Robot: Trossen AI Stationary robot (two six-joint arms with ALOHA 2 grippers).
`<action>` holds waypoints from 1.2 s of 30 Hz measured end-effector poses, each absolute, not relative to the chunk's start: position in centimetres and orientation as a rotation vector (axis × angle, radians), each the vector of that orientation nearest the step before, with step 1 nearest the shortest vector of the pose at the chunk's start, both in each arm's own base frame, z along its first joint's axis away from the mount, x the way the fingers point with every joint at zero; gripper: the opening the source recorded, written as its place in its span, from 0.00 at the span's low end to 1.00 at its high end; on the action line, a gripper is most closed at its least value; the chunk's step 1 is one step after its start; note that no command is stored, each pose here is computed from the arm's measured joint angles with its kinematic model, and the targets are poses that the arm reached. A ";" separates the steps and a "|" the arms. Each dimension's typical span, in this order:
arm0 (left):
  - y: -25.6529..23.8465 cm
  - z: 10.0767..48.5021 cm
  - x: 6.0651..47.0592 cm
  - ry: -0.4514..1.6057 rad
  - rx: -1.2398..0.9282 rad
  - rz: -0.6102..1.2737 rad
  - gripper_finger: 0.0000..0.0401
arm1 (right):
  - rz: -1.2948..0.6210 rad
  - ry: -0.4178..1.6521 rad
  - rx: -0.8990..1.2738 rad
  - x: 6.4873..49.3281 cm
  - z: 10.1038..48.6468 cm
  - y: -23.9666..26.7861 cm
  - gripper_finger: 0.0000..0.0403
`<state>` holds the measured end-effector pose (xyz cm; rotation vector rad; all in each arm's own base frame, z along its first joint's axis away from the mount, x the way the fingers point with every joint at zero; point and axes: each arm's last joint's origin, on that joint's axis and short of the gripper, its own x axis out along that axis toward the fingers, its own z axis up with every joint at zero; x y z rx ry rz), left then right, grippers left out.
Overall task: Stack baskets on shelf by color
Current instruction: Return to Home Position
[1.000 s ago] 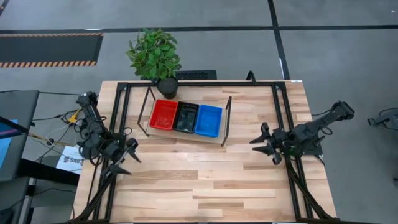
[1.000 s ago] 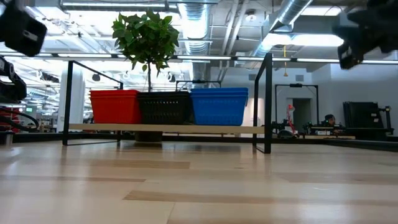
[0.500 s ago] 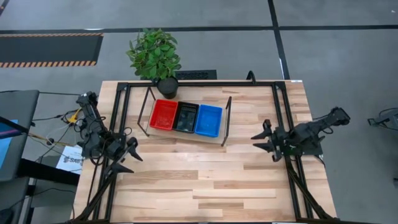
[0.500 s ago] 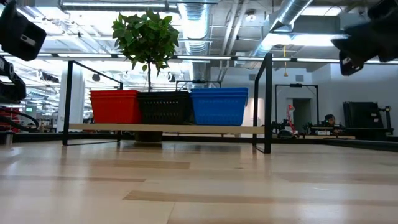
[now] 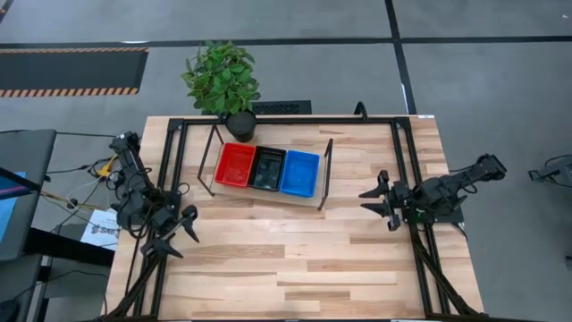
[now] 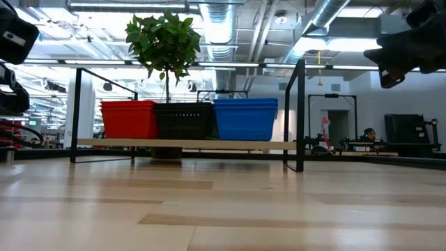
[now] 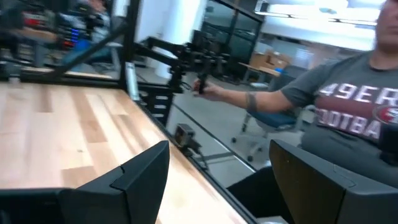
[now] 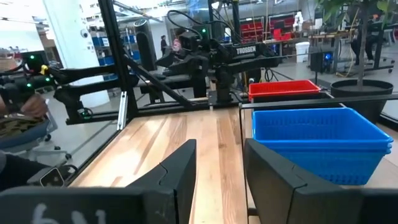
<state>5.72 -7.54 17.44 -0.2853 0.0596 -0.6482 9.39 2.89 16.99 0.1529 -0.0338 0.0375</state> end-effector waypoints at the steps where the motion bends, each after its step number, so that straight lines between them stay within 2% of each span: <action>1: -7.6 17.4 5.7 0.063 -0.284 -0.671 0.66 | 0.038 -0.033 0.153 9.4 17.0 2.9 0.39; 3: -7.7 17.4 5.6 0.077 -0.304 -0.700 0.66 | 0.038 -0.032 0.152 9.4 17.0 2.9 0.39; 8: -7.8 17.4 5.5 0.192 -0.562 -0.749 0.66 | 0.038 -0.031 0.152 9.4 17.0 2.9 0.40; 11: -8.1 17.3 5.1 0.179 -0.414 -0.907 0.66 | 0.038 -0.029 0.153 9.4 16.9 2.9 0.39; 19: -8.2 17.1 5.3 0.039 -0.071 -0.866 0.66 | 0.038 -0.028 0.154 9.4 16.9 2.9 0.38; 36: -6.9 16.7 7.1 0.037 0.046 -0.786 0.66 | 0.039 -0.028 0.153 9.4 16.9 2.9 0.38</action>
